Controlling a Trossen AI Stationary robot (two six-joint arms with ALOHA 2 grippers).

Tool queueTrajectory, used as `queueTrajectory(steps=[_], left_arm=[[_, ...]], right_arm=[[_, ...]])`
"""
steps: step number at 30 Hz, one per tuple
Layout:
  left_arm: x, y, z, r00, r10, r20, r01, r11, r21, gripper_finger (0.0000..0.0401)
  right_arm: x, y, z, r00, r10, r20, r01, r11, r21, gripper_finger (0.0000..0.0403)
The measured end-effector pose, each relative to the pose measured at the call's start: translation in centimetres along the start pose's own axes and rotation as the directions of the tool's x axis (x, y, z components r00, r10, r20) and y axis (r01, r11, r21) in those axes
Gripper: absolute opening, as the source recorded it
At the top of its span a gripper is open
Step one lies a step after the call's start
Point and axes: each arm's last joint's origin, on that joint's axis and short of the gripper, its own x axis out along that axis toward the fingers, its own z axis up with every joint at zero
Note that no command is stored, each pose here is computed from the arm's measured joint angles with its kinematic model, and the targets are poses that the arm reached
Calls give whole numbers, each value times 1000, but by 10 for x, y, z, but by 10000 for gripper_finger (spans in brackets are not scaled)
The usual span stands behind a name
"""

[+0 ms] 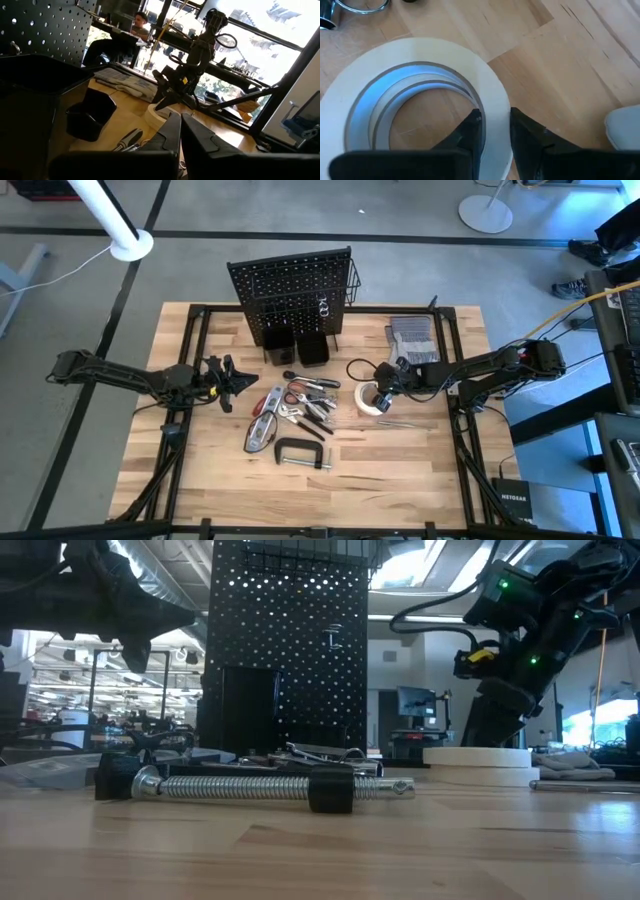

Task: Hang tools onto peg board
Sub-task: Put the white tape into the wire basket on the pegboard

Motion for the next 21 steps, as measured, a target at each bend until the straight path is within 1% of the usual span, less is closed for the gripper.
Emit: queueTrajectory(steps=[5,9,12,16,21], left_arm=[[0,1,0,1000,19,8,-19,1000,14,1],[0,1,0,1000,20,8,-20,1000,13,1],[0,1,0,1000,21,9,-21,1000,12,1],[0,1,0,1000,22,9,-22,1000,10,1],[0,1,0,1000,22,9,-22,1000,10,1]], right_arm=[[3,1,1,1000,-6,8,6,1000,0,102],[8,3,0,1000,-7,3,7,1000,-26,112],[10,3,0,1000,-9,0,9,1000,-27,105],[8,3,0,1000,-8,4,8,1000,-30,80],[2,2,3,1000,-13,18,14,997,-82,82]])
